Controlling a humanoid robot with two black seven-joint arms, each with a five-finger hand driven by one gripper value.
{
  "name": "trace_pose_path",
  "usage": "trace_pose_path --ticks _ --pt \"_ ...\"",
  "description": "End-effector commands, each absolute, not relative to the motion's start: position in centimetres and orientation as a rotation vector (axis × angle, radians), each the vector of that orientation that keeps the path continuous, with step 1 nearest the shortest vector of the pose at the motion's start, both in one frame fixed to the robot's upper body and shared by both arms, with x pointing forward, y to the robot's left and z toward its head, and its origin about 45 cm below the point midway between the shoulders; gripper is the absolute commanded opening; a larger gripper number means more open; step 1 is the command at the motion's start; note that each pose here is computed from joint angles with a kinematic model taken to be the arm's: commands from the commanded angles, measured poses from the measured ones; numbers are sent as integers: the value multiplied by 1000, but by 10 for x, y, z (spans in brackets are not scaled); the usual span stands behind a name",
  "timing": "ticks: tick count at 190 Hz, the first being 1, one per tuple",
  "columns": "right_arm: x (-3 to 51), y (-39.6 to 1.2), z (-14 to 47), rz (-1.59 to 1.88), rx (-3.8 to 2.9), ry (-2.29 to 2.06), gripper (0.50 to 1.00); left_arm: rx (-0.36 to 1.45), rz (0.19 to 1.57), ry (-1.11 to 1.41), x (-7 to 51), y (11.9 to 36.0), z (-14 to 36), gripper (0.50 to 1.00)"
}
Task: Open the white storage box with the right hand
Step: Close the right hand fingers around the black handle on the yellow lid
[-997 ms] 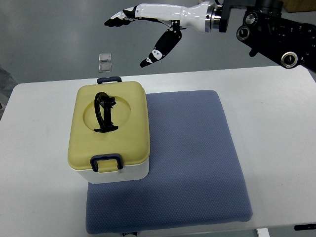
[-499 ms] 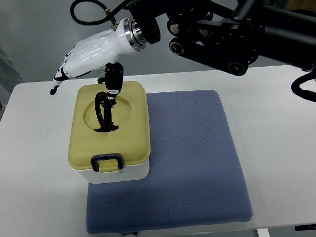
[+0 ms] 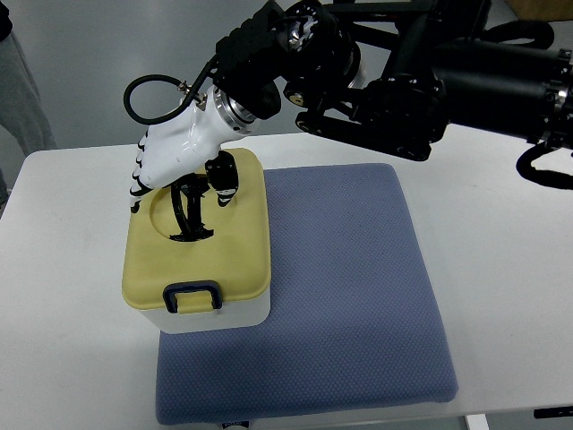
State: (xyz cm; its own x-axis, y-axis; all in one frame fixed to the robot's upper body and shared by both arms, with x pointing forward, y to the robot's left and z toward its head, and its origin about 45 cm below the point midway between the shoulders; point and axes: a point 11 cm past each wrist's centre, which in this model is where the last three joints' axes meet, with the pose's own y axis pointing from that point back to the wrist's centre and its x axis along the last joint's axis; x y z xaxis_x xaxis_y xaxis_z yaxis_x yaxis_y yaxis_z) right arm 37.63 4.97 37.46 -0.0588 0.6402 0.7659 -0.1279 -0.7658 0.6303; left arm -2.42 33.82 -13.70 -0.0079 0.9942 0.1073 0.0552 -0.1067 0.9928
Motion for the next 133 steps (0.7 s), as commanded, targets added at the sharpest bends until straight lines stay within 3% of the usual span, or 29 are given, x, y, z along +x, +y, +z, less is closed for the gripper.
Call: trace_pose_path --ticks 1,106,120,133 --pt "377 48 371 1883 1676 554 877 1324 1269 1204 -24 338 -137 1000" --pt "379 47 367 1879 1678 544 778 1324 1269 1204 -24 338 -137 1000" --pt "380 47 368 1889 1674 536 748 1325 1269 1206 -25 338 -137 1000" --pt "381 46 367 1886 1677 535 684 1324 1269 1204 -24 338 -137 1000"
